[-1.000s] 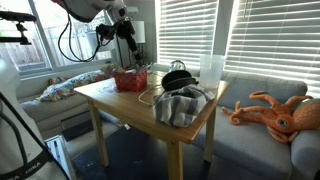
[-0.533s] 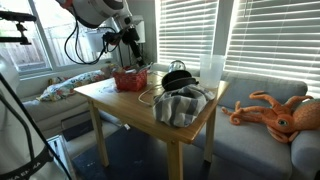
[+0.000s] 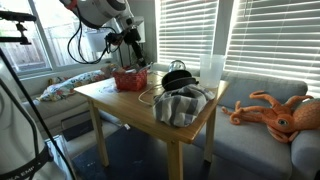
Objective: Remove the sachet pouch from the red basket and put it in the sunglasses pouch
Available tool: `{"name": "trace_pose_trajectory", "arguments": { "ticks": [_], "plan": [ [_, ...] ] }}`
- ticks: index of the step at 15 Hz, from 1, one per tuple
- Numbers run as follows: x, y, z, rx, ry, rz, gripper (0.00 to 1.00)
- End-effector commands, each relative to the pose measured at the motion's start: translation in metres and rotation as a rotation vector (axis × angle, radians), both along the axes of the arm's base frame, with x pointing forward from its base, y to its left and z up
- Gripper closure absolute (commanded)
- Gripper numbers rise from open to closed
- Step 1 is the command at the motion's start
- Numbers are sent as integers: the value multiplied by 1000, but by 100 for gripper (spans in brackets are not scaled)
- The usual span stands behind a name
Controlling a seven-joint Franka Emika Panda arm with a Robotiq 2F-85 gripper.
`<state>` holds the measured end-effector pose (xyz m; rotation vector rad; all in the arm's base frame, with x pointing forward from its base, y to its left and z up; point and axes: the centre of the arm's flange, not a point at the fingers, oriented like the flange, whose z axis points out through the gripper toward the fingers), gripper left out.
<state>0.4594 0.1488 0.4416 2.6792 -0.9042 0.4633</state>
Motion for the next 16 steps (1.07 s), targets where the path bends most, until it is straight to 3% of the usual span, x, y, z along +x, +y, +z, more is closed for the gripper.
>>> {"name": "trace_pose_trajectory", "arguments": {
  "ticks": [1,4,9,16],
  "plan": [
    [5,3,3,-18,-7,-30,47],
    [4,0,6,-20,-8,-40,70],
    [2,3,12,-11,-27,-42,99],
    [-5,6,29,4,-45,-42,100]
  ]
}}
